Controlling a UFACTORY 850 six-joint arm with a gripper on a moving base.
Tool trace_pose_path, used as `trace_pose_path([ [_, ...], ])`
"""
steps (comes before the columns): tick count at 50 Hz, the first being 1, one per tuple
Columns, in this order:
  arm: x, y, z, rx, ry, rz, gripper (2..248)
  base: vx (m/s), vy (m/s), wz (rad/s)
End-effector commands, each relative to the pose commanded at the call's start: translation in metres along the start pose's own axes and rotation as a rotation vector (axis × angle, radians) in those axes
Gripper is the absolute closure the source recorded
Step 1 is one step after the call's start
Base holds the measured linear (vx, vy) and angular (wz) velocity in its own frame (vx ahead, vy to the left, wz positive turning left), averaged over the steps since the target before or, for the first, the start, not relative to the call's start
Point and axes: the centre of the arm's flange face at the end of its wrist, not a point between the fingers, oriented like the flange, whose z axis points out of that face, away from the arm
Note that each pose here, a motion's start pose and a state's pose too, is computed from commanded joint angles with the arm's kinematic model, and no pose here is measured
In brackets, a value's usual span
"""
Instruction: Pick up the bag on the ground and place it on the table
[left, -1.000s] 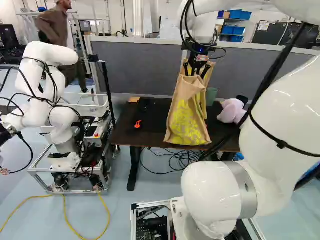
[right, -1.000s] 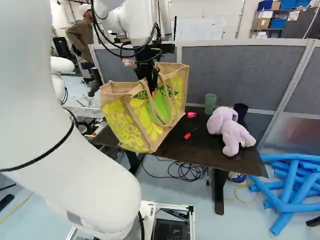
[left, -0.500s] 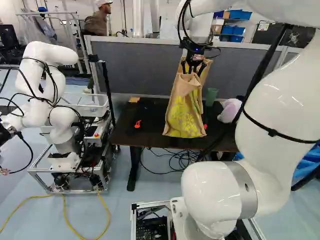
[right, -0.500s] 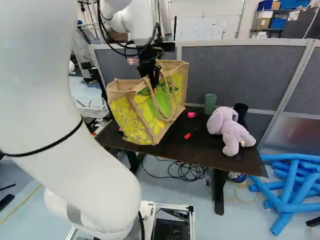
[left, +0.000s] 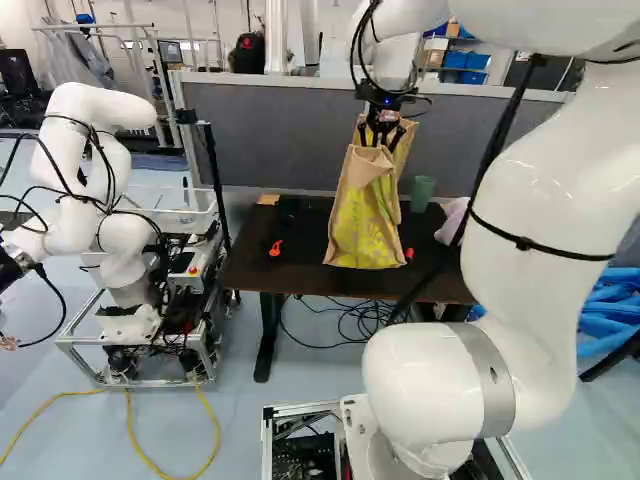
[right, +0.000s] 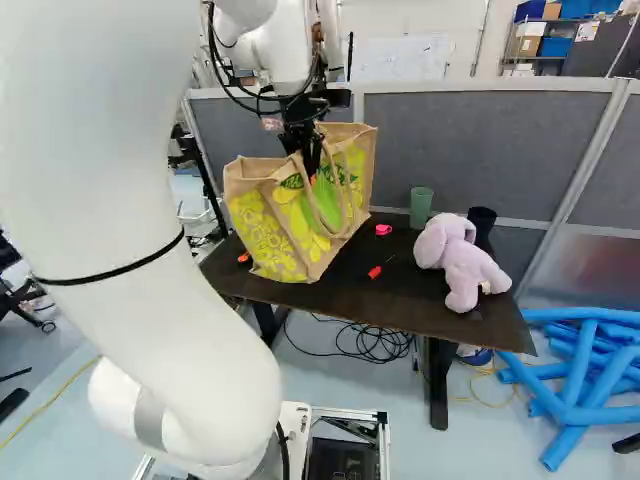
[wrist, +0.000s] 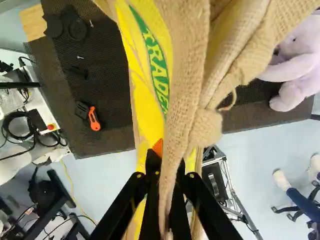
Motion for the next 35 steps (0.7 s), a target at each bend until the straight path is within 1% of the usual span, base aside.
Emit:
trace_pose_path([
  [7,0.011,-0.005,0.011,-0.006,-0.013,-0.005,229,0.0,0.0,0.0],
  [20,0.033,-0.015,0.033,-0.022,-0.015,-0.022,229,0.0,0.0,0.0],
  [35,0.052,-0.027,0.057,-0.037,-0.011,-0.046,229,0.0,0.0,0.0],
])
